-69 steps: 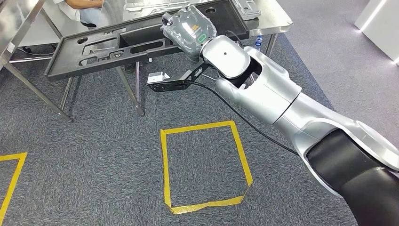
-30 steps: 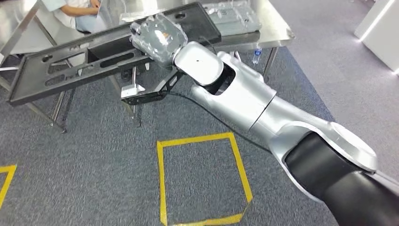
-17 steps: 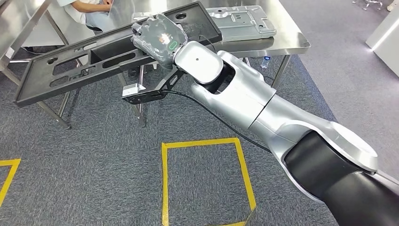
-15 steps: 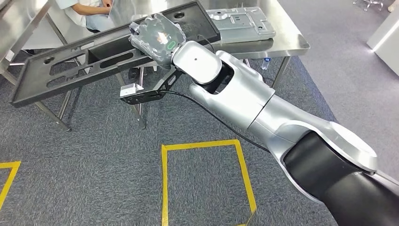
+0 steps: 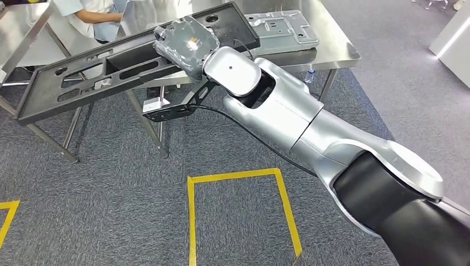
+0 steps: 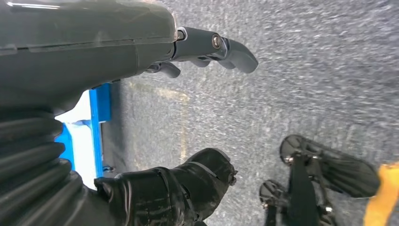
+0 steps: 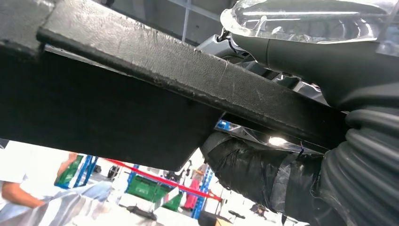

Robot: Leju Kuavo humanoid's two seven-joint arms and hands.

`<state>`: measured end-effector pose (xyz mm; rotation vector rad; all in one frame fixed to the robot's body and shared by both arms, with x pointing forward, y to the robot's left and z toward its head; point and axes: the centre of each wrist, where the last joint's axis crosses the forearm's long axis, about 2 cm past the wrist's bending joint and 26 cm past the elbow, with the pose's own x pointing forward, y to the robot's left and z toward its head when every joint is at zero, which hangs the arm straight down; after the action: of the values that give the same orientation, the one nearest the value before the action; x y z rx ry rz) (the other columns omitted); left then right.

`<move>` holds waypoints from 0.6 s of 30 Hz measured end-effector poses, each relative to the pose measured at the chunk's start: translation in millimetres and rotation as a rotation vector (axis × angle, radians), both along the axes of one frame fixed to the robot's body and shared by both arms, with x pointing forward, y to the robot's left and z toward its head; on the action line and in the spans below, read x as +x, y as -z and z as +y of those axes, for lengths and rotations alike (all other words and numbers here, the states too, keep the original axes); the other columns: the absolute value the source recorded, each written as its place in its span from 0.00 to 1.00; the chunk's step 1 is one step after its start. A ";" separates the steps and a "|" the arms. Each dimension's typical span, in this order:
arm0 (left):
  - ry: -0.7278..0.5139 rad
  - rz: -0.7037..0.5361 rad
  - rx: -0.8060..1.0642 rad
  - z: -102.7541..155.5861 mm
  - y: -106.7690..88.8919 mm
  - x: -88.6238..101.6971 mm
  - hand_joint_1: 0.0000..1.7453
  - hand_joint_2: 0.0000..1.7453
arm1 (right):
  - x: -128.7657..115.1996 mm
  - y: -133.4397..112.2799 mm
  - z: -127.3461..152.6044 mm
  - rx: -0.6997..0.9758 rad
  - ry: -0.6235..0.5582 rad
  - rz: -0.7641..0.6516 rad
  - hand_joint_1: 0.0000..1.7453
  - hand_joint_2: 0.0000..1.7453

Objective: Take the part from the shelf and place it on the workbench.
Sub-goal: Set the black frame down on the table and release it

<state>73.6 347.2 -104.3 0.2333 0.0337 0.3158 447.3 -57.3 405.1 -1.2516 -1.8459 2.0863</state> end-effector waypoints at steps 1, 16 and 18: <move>-0.001 -0.001 0.002 0.2 -0.2 0.8 0.00 1.00 | 0.1 -0.6 -0.1 0.000 0.001 -0.001 1.00 1.00; -0.008 0.009 0.010 -1.3 -0.3 1.8 0.00 1.00 | 0.9 8.9 -2.5 -0.003 0.015 0.015 1.00 1.00; -0.011 0.012 0.009 -1.3 -0.4 2.7 0.00 1.00 | 0.6 9.6 -1.9 0.007 0.021 0.017 1.00 1.00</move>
<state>76.3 346.0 -103.9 0.2444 0.0459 0.3256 447.9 -59.2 395.5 -1.2422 -1.8234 2.0715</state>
